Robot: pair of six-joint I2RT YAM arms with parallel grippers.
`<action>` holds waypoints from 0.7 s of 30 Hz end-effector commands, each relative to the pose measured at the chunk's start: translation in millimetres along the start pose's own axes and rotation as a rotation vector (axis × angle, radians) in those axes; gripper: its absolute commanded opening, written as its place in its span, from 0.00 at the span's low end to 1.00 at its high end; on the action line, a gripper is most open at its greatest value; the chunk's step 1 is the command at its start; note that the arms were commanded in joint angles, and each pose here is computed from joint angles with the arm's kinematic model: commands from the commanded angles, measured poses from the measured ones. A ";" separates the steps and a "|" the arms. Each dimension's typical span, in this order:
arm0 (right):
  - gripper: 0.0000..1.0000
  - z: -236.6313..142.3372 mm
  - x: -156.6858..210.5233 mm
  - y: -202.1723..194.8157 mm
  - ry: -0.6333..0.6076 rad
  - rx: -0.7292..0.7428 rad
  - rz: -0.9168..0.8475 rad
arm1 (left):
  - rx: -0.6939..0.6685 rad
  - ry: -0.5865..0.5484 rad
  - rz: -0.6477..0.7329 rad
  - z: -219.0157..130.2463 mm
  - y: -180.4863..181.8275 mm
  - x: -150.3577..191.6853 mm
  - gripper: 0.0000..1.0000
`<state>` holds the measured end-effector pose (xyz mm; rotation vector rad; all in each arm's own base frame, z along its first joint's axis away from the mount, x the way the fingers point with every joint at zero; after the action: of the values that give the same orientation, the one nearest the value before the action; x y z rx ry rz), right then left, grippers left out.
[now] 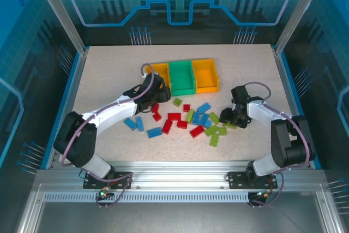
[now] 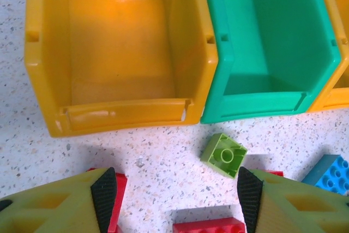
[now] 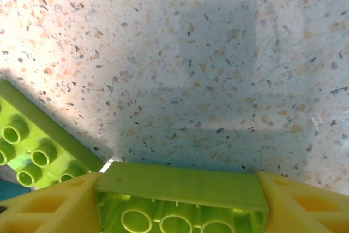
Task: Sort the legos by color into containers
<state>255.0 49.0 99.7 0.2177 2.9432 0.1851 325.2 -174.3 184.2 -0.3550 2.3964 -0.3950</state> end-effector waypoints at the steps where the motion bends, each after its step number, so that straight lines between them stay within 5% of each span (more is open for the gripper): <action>1: 0.67 -22.6 -11.7 2.2 -0.057 -0.013 -0.004 | -0.011 -0.034 0.002 -8.8 3.9 0.9 0.64; 11: 0.69 -81.4 -85.2 51.2 -0.265 -0.305 -0.082 | -0.084 0.003 -0.007 -12.4 30.6 24.6 0.67; 21: 0.67 -51.2 -172.1 85.3 -0.257 -0.395 -0.025 | -0.129 0.039 -0.023 -16.9 49.9 42.6 0.73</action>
<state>408.7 96.5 194.7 0.0973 2.5829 0.6029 282.4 -144.4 156.0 -0.4131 2.4510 -0.2904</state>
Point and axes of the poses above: each hand's point on the last joint's axis, 136 mm out from that joint toward the fingers, its own z axis out along the fingers, its own y axis along the line the jaws close on, x = y × z, the point moved 8 cm from there along -z, back along the fingers, and after that the axes turned 7 degrees about -z, right-handed, at the moved point
